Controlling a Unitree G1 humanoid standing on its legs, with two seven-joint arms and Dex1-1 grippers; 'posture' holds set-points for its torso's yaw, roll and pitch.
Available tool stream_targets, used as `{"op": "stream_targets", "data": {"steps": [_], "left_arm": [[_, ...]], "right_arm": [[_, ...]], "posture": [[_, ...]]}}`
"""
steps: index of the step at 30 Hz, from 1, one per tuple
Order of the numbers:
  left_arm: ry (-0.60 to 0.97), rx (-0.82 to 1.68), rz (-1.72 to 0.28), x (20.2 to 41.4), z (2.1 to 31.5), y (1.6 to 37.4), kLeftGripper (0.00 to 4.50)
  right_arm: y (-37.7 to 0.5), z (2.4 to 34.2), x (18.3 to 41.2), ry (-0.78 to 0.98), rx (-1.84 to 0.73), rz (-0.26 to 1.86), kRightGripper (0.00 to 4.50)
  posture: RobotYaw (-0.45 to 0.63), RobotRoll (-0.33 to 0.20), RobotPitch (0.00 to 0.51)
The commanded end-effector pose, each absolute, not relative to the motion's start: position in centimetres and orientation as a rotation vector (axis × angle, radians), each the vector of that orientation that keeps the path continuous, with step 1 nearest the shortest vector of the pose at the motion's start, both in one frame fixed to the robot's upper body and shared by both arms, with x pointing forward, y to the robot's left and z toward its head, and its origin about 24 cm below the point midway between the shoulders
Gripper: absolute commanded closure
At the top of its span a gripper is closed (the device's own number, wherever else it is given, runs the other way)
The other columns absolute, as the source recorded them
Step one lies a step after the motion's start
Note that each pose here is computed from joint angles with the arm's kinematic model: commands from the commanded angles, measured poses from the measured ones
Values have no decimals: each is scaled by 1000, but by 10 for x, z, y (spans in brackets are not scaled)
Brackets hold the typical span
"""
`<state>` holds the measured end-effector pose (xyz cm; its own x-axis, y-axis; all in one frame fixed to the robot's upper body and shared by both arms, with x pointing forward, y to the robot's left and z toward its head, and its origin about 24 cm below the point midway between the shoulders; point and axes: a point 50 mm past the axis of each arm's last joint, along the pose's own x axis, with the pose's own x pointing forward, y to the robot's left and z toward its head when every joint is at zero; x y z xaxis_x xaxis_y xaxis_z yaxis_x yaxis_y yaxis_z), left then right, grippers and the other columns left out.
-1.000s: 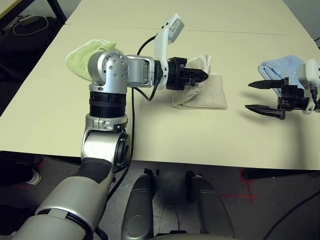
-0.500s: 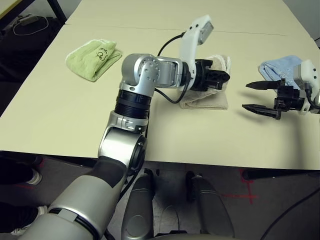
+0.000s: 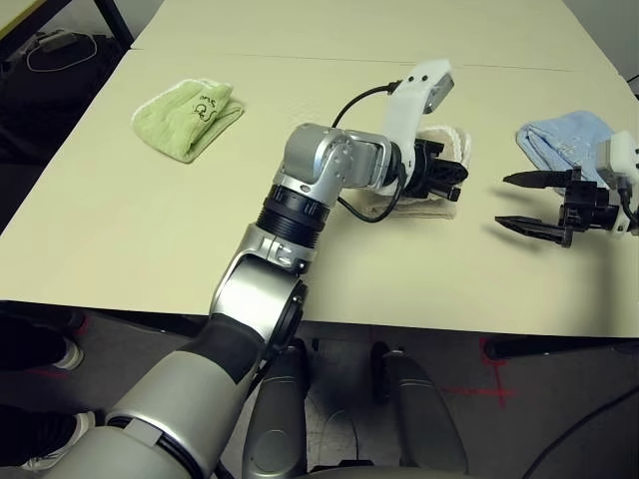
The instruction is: Fold the towel and set it aside.
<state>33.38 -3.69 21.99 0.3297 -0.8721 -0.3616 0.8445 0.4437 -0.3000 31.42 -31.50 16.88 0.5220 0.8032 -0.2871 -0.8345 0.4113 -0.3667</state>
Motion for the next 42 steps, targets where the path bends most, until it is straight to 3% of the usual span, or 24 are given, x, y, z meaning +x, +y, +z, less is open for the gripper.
{"op": "stream_targets", "data": {"steps": [1, 7, 10, 20, 28, 33, 35, 42], "left_arm": [[534, -43, -1105, 333, 206, -45, 4486], [511, -10, -1028, 343, 196, -47, 4486], [495, 4, -999, 347, 194, -46, 3861], [455, -7, -1056, 344, 214, -42, 77], [419, -46, -1208, 326, 256, -29, 30], [265, -4, -1333, 321, 283, -5, 30], [163, 39, -1315, 326, 285, 8, 30], [100, 125, -1231, 348, 252, 71, 30]], "right_arm": [[-322, 169, 311, 82, -511, 1011, 0], [-320, 169, 311, 77, -513, 1018, 0], [-319, 170, 311, 74, -515, 1024, 0], [-318, 173, 315, 83, -521, 1014, 0], [-315, 173, 320, 85, -515, 1007, 0], [-310, 176, 326, 37, -443, 994, 0], [-309, 177, 327, 21, -408, 993, 0], [-304, 183, 332, -38, -317, 967, 0]], "posture": [[31, 0, 210], [26, 0, 209], [25, 0, 212], [43, 0, 213], [55, 0, 211], [59, 0, 211], [59, 0, 212], [48, 0, 209]]}}
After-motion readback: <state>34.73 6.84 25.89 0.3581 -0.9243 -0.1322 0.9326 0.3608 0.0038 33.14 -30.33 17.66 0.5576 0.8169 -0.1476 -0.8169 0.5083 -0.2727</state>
